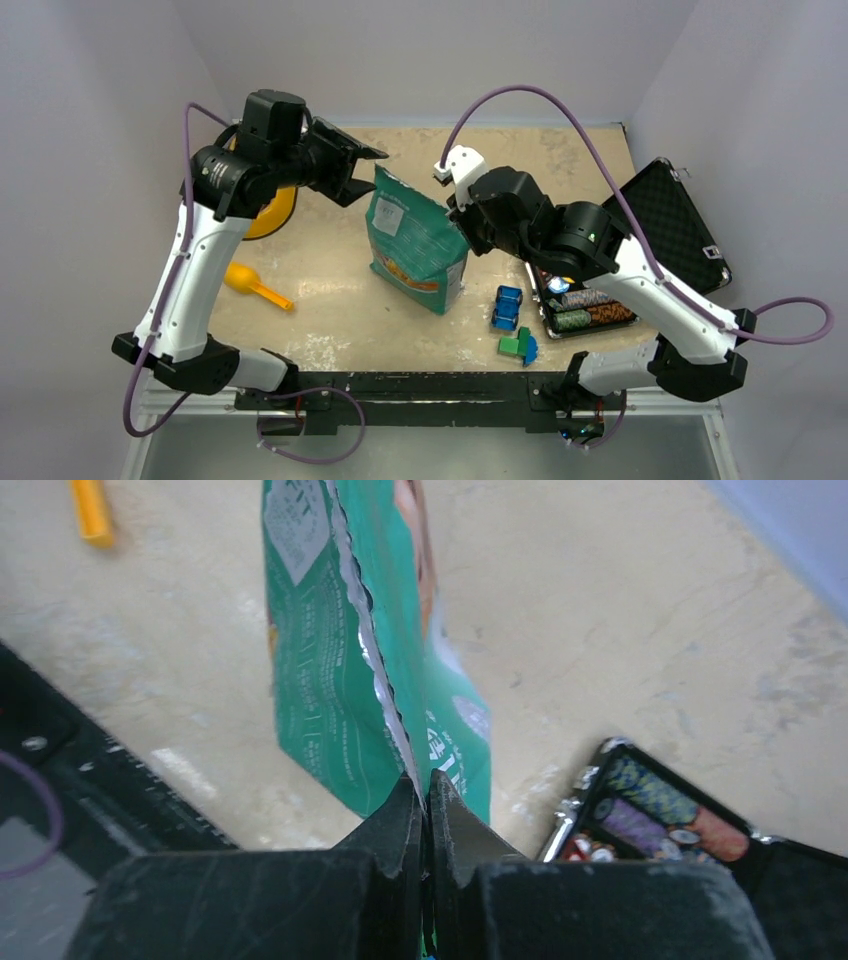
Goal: Serve the pet food
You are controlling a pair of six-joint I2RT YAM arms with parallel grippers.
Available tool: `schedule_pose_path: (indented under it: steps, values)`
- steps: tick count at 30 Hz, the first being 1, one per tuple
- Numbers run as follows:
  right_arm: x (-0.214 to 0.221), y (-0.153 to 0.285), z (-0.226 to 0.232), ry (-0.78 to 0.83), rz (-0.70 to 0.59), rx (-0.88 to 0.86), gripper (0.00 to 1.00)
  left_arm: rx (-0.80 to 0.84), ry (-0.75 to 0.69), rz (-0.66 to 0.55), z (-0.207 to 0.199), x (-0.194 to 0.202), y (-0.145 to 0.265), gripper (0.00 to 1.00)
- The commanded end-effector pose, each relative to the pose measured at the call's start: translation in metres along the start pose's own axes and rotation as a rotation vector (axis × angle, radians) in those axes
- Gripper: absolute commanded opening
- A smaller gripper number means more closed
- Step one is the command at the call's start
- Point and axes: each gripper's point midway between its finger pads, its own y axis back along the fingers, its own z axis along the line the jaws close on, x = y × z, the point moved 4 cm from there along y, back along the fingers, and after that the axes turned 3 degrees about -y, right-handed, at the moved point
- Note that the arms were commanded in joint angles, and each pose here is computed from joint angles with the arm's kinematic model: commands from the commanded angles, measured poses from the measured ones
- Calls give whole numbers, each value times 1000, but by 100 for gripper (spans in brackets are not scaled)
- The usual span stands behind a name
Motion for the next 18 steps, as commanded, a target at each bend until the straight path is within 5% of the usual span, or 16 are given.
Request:
schedule_pose_path:
  steps: [1, 9, 18]
  values:
    - [-50, 41, 9, -240, -163, -147, 0, 173, -308, 3, -18, 8, 25, 61]
    - [-66, 38, 21, -270, -178, -206, 0, -91, 38, 76, 39, 16, 16, 66]
    - [-55, 35, 30, -240, -141, -242, 0, -63, -33, 159, 12, 39, -22, 66]
